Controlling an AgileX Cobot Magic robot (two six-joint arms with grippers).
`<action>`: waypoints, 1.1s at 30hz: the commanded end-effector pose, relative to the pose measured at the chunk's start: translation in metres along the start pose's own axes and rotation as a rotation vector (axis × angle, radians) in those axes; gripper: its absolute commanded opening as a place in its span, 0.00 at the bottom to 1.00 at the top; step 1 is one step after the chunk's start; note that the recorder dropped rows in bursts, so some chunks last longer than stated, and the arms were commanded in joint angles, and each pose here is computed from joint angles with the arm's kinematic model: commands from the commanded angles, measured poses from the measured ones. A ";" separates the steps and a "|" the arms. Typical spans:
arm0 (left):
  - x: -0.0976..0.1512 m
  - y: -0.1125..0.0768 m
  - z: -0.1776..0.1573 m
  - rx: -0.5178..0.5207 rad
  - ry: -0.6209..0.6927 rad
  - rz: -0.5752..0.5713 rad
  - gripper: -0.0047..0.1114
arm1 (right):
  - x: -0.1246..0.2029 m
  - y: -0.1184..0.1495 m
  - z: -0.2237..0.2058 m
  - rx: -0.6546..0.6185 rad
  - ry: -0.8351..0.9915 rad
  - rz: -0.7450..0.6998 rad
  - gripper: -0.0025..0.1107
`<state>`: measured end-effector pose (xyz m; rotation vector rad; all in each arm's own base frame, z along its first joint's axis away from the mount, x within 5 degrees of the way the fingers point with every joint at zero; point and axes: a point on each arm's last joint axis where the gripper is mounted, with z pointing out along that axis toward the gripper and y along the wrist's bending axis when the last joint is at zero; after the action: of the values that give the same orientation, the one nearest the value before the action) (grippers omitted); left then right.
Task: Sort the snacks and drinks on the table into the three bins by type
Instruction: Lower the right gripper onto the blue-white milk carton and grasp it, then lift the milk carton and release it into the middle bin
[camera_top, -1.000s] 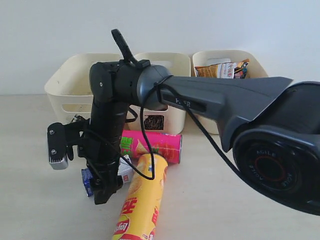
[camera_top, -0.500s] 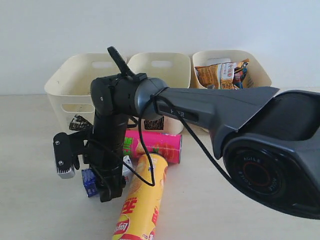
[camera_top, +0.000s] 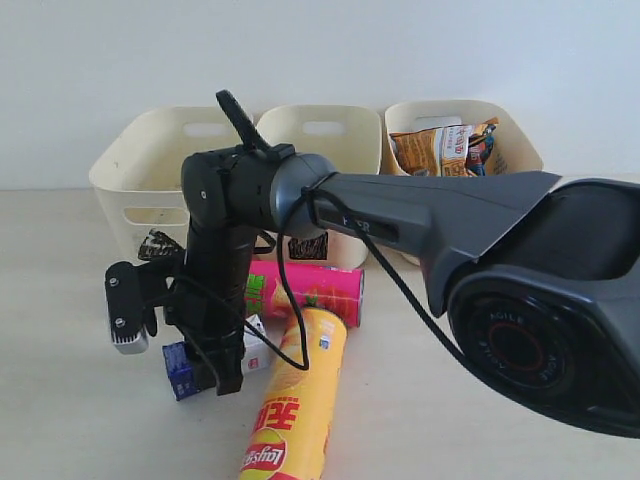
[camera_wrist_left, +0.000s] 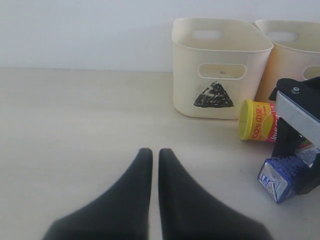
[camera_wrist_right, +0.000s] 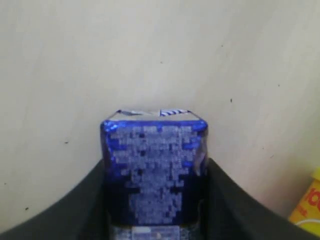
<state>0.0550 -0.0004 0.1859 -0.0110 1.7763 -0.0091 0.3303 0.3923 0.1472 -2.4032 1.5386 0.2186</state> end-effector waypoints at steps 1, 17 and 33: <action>-0.002 0.000 -0.001 -0.005 -0.015 -0.006 0.07 | -0.010 -0.001 -0.025 0.028 -0.053 0.003 0.05; -0.002 0.000 -0.001 -0.005 -0.015 -0.006 0.07 | -0.033 0.021 -0.179 0.148 -0.196 0.290 0.05; -0.002 0.000 -0.001 -0.005 -0.015 -0.006 0.07 | 0.073 -0.018 -0.244 0.526 -0.224 0.761 0.02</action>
<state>0.0550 -0.0004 0.1859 -0.0110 1.7763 -0.0091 0.3586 0.2692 0.3548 -1.4511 2.0629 0.1870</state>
